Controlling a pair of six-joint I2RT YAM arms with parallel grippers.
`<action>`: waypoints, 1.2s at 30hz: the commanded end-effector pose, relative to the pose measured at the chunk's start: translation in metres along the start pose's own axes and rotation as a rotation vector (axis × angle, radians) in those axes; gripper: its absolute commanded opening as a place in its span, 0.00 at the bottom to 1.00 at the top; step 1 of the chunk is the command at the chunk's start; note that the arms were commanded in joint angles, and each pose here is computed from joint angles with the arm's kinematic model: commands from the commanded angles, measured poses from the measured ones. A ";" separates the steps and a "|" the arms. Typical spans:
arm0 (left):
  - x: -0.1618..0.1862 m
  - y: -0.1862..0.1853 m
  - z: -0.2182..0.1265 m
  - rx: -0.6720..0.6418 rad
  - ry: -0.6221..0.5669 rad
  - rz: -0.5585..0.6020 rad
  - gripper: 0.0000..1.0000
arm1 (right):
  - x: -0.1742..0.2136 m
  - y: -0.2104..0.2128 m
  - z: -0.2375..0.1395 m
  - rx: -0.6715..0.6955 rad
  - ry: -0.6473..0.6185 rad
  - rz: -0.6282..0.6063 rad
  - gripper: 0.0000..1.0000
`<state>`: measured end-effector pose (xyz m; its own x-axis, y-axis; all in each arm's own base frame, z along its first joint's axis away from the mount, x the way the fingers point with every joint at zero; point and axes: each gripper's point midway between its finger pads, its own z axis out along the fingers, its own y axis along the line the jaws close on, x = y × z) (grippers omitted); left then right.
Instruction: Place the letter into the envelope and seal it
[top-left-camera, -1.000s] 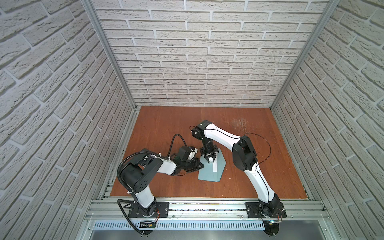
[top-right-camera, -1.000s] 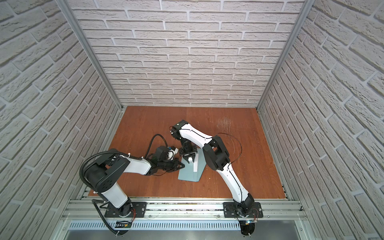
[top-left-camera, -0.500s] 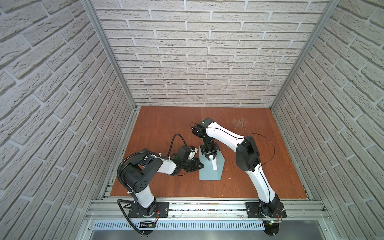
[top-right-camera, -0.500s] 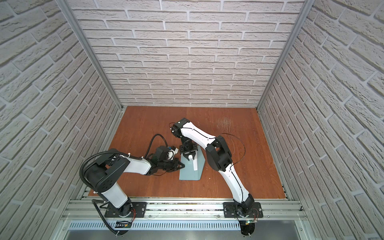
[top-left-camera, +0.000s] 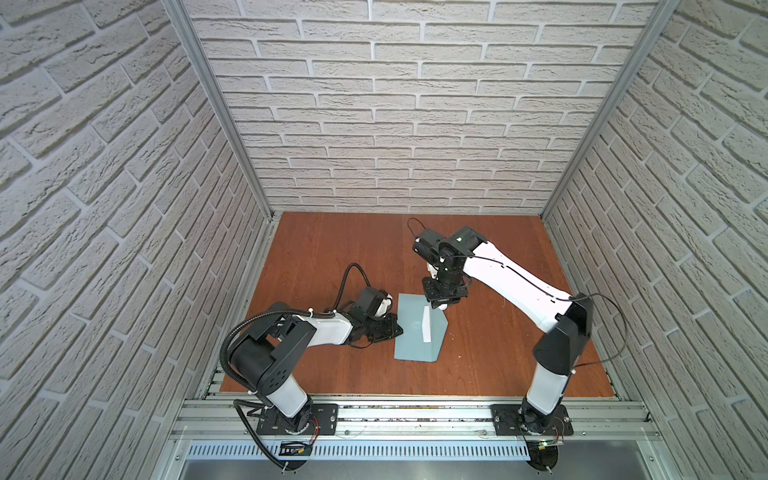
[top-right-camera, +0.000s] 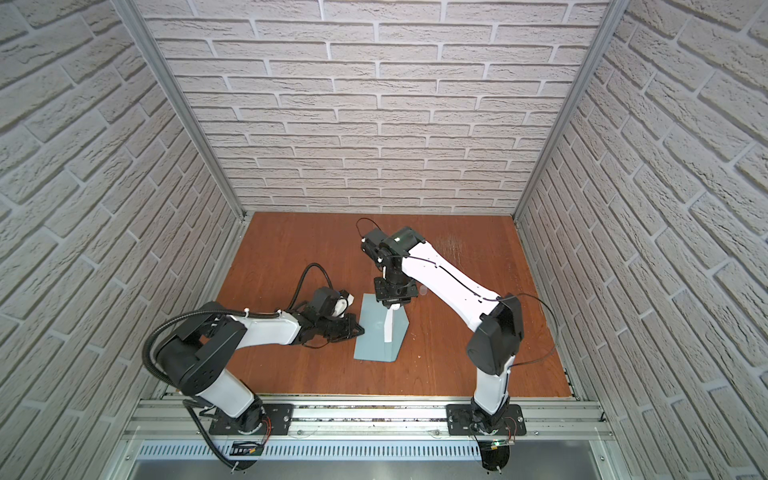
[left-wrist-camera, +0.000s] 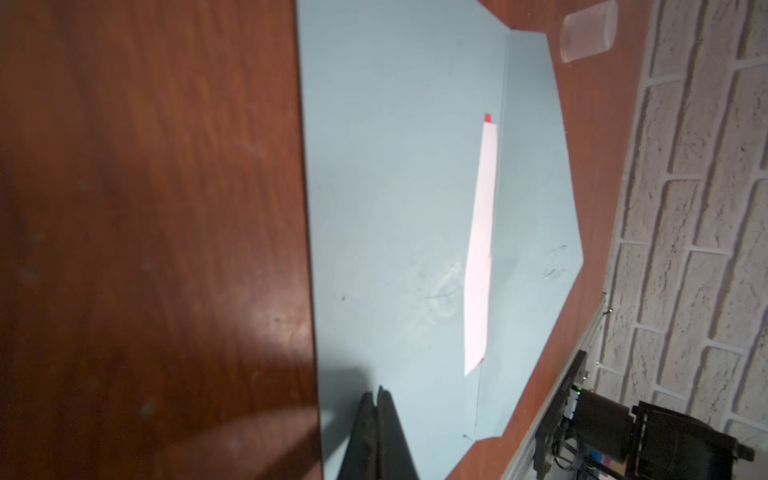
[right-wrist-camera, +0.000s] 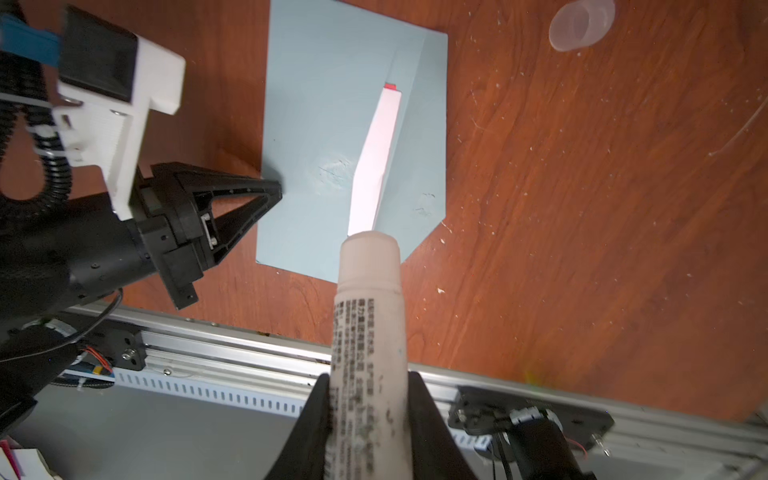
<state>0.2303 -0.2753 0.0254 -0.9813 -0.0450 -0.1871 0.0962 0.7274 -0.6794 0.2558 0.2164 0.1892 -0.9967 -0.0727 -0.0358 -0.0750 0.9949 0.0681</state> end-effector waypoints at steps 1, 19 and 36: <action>-0.018 -0.016 -0.022 -0.028 -0.064 0.045 0.12 | -0.019 0.012 -0.022 -0.142 -0.227 -0.045 0.05; -0.071 -0.166 -0.173 0.482 -0.658 0.196 0.61 | -0.026 -0.001 -0.092 -0.541 -1.256 -0.181 0.05; -0.083 -0.242 -0.170 0.723 -0.718 0.242 0.74 | -0.034 0.017 -0.103 -0.649 -1.365 -0.213 0.05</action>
<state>0.2598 -0.3277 0.2674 -0.6864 -0.4407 -0.5785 0.4852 0.3150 -0.8157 0.2884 0.2239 0.2733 -0.2651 0.2299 -0.9364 -0.5262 0.7793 0.3403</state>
